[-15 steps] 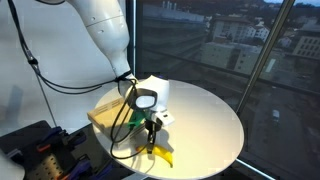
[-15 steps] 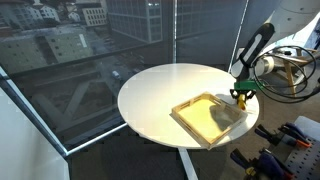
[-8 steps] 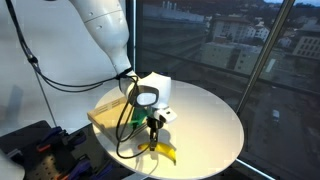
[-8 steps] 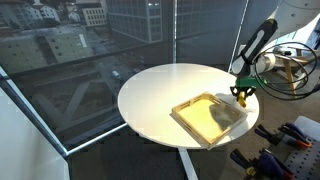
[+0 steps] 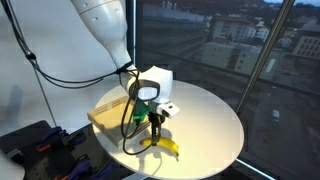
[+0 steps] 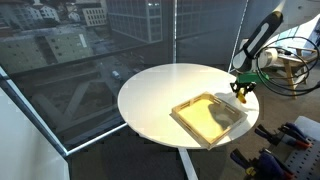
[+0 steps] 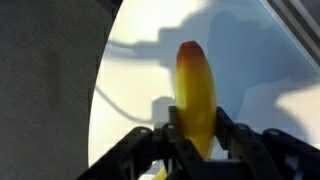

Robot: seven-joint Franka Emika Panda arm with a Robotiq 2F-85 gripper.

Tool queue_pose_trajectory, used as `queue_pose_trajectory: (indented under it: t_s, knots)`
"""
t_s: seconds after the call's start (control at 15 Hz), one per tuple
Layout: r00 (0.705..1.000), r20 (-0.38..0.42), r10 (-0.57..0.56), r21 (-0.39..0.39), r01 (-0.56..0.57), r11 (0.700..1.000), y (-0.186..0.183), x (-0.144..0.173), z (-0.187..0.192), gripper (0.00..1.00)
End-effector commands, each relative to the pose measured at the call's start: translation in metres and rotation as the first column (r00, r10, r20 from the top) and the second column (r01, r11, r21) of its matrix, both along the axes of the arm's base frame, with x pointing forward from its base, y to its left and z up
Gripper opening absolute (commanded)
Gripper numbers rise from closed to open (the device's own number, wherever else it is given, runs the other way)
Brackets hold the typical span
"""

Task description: Pick up the banana and place it in the wooden tray

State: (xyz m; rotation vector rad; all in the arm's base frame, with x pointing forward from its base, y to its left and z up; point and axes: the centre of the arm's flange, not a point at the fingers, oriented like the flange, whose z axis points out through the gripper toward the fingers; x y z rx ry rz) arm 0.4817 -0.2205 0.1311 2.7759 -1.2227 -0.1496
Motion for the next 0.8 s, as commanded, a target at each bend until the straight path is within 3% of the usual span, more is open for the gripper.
queue_pose_trajectory:
  t_s: [0.0,0.73]
  knots:
    - [0.999,0.006,0.044,0.033,-0.044,0.998,0.001,-0.005,0.023,0.14]
    - [0.994,0.032,0.108,0.033,-0.109,0.994,0.011,0.000,0.061,0.14]
